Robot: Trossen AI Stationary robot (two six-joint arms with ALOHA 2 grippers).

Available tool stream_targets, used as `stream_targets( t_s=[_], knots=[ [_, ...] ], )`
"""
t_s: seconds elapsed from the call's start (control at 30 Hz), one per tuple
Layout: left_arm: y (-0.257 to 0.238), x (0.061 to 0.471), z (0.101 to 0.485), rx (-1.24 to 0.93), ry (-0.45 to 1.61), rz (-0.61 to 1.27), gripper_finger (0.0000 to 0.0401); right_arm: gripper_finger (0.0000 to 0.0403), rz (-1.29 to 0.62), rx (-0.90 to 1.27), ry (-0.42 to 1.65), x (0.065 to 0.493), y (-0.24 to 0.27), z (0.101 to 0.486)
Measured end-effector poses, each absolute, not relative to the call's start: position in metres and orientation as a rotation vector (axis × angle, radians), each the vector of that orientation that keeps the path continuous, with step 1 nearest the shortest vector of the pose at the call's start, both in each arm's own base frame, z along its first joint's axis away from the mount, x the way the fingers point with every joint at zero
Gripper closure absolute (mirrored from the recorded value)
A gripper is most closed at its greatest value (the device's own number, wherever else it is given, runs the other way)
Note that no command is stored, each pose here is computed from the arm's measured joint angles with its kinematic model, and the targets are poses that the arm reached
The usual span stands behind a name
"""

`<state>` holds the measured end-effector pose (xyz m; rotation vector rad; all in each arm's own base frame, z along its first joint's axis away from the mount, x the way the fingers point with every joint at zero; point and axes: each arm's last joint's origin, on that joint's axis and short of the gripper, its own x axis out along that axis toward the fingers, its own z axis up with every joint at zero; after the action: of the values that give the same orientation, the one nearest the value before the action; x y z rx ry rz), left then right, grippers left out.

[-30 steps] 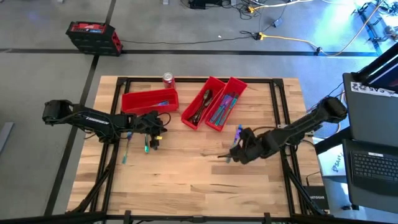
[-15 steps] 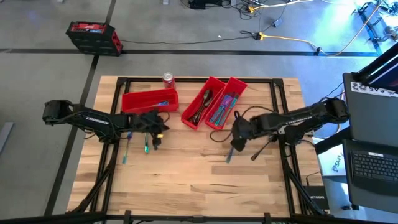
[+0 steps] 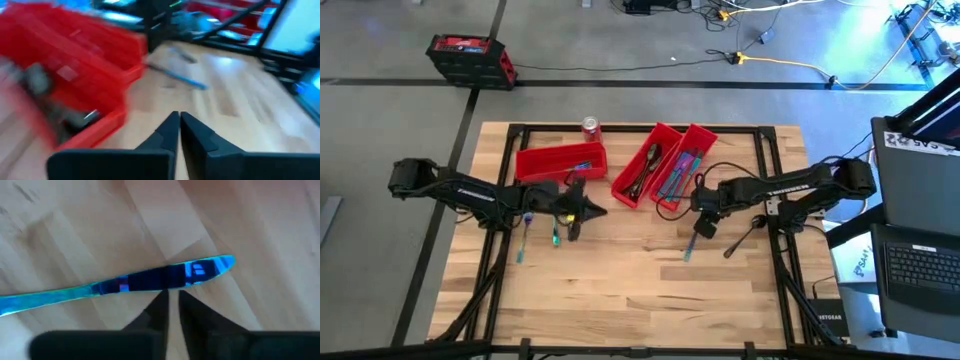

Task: Sort silverware
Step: Put the blue table knife into the right red bin

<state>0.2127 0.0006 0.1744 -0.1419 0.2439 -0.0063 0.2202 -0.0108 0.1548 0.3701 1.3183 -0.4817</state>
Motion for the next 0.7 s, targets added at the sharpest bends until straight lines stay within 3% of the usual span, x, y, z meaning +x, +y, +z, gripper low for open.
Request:
stream_targets(
  t_s=[0.3, 0.7],
  knots=[
    [-0.035, 0.218, 0.188, 0.284, 0.18, -0.197, 0.0401, 0.04, -0.461, 0.391, 1.249, 0.224, -0.011, 0.138],
    [-0.035, 0.218, 0.186, 0.254, 0.205, -0.169, 0.0401, 0.0402, -0.498, 0.372, 1.259, 0.222, -0.011, 0.137]
  ],
)
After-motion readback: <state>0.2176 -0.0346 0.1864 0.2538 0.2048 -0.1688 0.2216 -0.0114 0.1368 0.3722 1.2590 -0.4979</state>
